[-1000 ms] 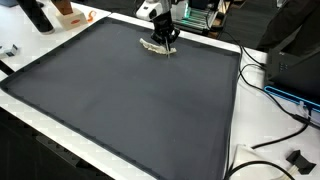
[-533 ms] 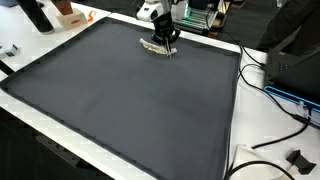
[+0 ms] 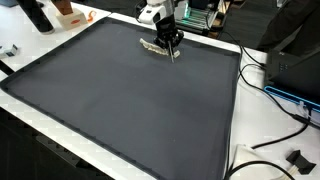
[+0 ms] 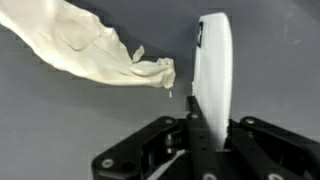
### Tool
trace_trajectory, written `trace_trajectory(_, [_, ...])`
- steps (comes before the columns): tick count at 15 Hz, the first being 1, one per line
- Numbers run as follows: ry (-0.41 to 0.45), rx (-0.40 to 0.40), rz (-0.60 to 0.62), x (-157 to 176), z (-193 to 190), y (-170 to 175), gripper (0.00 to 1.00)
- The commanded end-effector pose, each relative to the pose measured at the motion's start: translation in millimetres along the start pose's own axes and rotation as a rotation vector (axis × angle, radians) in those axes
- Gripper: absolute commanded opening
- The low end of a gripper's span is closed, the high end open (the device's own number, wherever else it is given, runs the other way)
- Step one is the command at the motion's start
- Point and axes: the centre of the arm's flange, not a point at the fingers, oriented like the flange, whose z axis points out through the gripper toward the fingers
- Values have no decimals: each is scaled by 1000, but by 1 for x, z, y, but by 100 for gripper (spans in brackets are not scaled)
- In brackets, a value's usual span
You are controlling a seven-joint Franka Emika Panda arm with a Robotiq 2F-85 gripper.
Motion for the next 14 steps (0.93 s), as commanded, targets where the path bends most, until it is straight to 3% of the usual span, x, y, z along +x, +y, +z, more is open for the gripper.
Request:
trace_trajectory(1, [21,-29,67,14,-3,-11,1])
trace_trajectory(10, [41,-172,231,11,-70,-35,1])
trace_trajectory(14, [46,-192,273,10,-103,-45,1])
